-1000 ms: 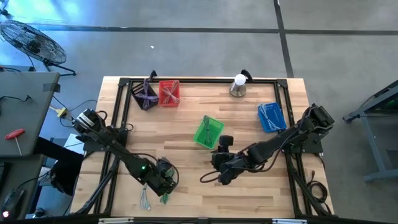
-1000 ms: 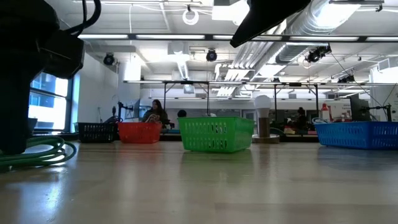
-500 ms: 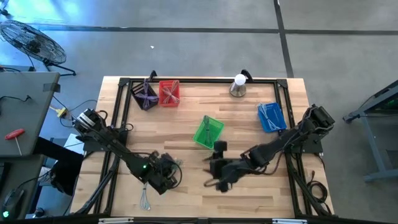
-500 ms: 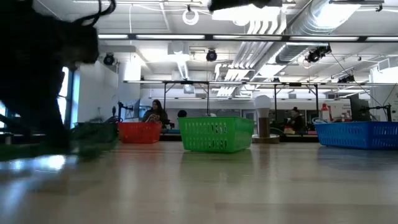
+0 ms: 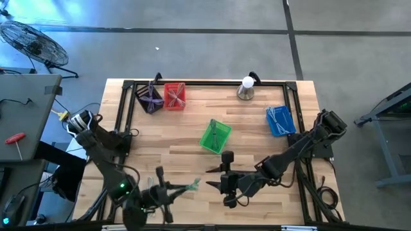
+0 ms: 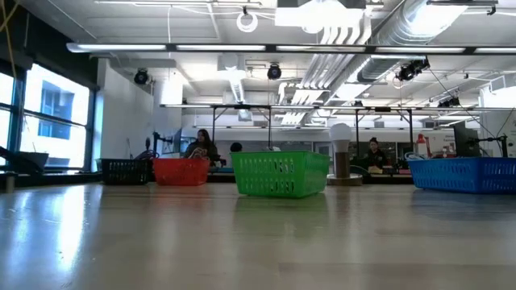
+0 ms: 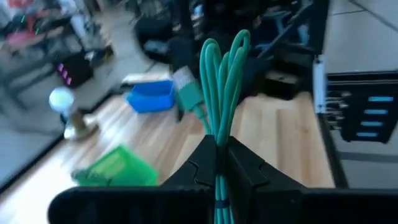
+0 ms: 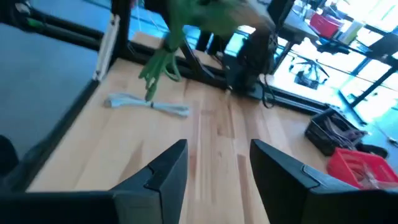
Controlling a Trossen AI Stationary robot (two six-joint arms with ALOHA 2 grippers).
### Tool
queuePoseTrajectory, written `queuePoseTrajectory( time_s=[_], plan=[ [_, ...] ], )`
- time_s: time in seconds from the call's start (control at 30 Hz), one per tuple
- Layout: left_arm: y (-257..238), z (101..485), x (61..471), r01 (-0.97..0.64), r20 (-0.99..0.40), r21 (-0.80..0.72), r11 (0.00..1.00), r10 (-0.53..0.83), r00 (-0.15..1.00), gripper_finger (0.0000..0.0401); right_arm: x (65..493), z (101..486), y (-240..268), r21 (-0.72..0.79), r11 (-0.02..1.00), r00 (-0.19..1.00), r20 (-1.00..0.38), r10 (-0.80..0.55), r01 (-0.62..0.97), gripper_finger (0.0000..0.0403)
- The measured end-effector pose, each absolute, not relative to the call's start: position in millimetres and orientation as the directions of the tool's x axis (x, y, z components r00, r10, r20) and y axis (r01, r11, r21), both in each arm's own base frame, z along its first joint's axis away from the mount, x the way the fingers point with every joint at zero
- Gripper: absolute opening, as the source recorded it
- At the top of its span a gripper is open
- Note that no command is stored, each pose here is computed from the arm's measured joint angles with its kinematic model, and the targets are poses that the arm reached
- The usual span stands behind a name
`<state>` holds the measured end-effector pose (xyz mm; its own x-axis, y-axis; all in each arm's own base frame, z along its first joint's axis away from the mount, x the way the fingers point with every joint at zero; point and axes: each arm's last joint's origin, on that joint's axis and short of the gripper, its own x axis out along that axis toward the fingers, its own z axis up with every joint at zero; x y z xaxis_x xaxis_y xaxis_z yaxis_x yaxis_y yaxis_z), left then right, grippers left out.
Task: Pick & Place USB Port
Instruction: Put the green charger cable into the green basket
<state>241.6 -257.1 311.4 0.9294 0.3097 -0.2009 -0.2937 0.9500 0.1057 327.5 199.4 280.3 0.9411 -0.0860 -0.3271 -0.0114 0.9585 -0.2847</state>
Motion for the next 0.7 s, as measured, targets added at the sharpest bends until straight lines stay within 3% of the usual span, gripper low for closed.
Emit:
queuePoseTrajectory(
  time_s=[0.33, 0.7],
  plan=[
    [-265.7, 303.7, 255.0, -0.214, -0.202, 0.163, 0.963, 0.245, 0.948, 0.0007, 332.3, 297.0, 209.0, -0.212, 0.944, 0.956, -0.203, 0.21, -0.253, 0.0165],
    [-247.3, 291.3, 289.1, -0.13, -0.28, 0.119, 0.984, 0.159, 0.947, 0.0007, 333.2, 298.6, 209.3, -0.22, 0.926, 0.945, -0.19, 0.267, -0.306, 0.0164]
  ],
)
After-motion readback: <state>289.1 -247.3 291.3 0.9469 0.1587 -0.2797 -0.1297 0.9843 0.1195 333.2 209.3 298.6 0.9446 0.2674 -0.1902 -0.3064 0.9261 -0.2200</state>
